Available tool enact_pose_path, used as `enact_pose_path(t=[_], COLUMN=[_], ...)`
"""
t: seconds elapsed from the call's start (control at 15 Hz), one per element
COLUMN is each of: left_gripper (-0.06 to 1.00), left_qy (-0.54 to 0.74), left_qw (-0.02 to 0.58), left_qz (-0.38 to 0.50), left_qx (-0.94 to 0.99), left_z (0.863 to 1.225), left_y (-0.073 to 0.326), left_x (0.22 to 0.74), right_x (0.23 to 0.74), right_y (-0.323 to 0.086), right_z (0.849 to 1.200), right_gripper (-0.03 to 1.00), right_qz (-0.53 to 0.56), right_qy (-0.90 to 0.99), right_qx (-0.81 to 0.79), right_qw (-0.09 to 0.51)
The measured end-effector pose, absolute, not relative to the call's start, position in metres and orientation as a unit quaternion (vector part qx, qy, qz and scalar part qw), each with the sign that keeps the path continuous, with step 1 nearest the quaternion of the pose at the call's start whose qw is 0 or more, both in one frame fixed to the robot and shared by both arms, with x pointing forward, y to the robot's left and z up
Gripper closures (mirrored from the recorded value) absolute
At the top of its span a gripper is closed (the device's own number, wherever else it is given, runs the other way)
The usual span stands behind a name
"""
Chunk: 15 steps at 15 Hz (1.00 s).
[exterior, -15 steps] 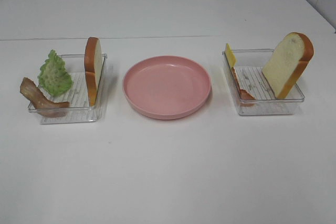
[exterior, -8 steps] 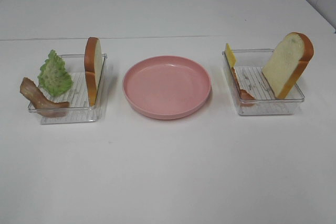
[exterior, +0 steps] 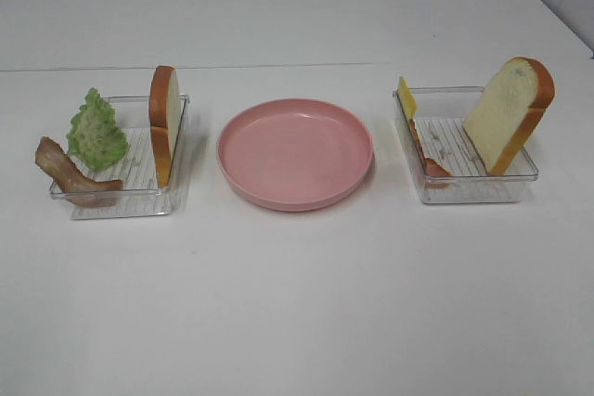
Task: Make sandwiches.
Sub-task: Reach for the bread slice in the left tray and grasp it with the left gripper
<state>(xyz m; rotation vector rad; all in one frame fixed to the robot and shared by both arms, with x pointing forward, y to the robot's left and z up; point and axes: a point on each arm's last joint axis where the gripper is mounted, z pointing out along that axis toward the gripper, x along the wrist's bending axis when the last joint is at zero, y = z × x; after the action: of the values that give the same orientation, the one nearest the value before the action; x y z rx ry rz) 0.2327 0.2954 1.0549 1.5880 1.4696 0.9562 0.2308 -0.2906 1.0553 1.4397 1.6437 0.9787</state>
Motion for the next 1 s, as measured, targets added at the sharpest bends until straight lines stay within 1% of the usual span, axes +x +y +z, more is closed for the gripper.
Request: enact_pose_path(t=[0.2, 0.27, 0.47, 0.73, 0.8, 1.0], left_gripper=[0.27, 0.27, 0.27, 0.27, 0.27, 0.27], left_qy=[0.575, 0.566, 0.565, 0.583, 0.598, 0.618], left_qw=[0.379, 0.392, 0.399, 0.391, 0.371, 0.346], left_qz=[0.375, 0.39, 0.394, 0.364, 0.341, 0.303], left_qx=[0.621, 0.611, 0.606, 0.612, 0.623, 0.637], left_z=[1.055, 1.066, 1.076, 1.088, 1.1, 1.114], left_y=[0.295, 0.296, 0.296, 0.296, 0.296, 0.297], left_x=[0.233, 0.233, 0.247, 0.291, 0.318, 0.359], right_x=[0.231, 0.231, 0.231, 0.231, 0.231, 0.231], right_y=[-0.291, -0.291, -0.291, -0.291, -0.291, -0.291], right_z=[1.055, 1.055, 1.055, 1.055, 1.055, 1.055], right_gripper=[0.21, 0.21, 0.21, 0.21, 0.21, 0.21], right_qz=[0.381, 0.381, 0.381, 0.381, 0.381, 0.381], right_qy=[0.639, 0.639, 0.639, 0.639, 0.639, 0.639], right_qx=[0.56, 0.56, 0.56, 0.56, 0.56, 0.56], right_qw=[0.365, 0.365, 0.365, 0.365, 0.365, 0.365])
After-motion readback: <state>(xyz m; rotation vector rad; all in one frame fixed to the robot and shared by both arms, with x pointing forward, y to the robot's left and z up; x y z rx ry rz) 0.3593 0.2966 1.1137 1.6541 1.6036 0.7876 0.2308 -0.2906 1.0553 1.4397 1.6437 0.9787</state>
